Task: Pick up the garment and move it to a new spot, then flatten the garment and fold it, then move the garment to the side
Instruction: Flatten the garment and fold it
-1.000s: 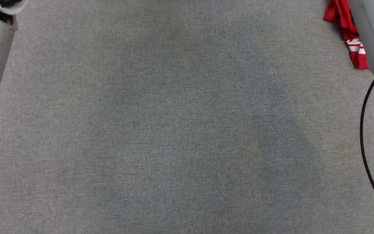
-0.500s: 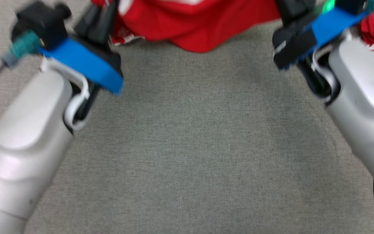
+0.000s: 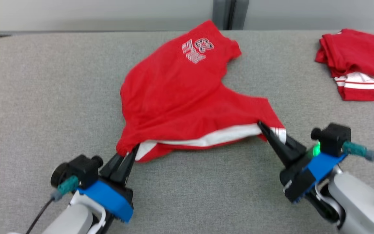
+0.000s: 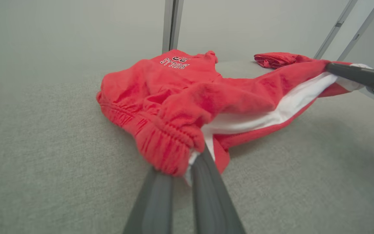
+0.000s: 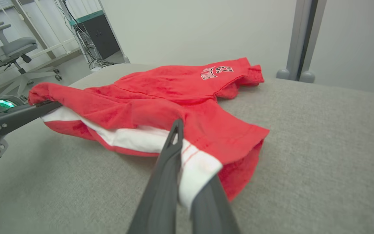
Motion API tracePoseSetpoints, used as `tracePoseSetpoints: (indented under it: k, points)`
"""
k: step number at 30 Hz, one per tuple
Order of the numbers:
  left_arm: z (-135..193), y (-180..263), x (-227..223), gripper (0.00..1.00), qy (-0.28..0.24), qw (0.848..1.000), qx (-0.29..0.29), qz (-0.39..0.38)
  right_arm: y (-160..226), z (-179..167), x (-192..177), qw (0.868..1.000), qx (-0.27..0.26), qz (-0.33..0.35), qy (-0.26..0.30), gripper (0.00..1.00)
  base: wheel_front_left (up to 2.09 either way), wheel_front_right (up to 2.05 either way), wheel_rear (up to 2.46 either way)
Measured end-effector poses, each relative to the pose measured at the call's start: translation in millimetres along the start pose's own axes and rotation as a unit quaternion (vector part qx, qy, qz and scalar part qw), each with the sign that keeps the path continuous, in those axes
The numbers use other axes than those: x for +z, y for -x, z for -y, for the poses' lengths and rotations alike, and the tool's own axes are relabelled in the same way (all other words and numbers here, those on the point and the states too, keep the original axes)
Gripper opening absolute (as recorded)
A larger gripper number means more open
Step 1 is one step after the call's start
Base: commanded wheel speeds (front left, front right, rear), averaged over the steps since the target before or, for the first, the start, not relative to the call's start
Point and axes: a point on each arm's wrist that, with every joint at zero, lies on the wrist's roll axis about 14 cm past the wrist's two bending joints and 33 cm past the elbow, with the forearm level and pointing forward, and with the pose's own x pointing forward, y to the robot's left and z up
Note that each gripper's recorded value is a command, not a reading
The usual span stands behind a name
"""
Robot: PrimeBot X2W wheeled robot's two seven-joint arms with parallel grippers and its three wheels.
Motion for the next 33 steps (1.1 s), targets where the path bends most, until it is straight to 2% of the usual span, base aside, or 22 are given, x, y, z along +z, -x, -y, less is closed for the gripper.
tracePoseSetpoints:
  k: [10, 19, 25, 33]
  points:
    - [38.0, 51.7, -20.5, 0.0, 0.009, 0.999, -0.016, -0.027, 67.8, -23.8, -23.8, 0.999, -0.006, -0.026, -0.046, 0.0, 0.0, 0.0, 0.0]
    - [54.1, 66.6, -15.2, 0.0, 0.013, 0.999, -0.022, -0.025, 88.9, -28.7, -25.9, 0.998, -0.012, -0.025, -0.059, 0.0, 0.0, 0.0, 0.0]
    - [60.6, 65.6, -14.1, 0.0, 0.018, 0.999, -0.029, -0.022, 76.4, -18.9, -14.7, 0.999, -0.01, -0.015, -0.041, 0.0, 0.0, 0.0, 0.0]
    - [54.1, 48.2, 2.0, 0.0, 0.018, 0.999, -0.026, 0.008, 21.5, -1.1, 19.9, 1.0, 0.016, -0.004, 0.011, 0.0, 0.0, 0.0, 0.0]
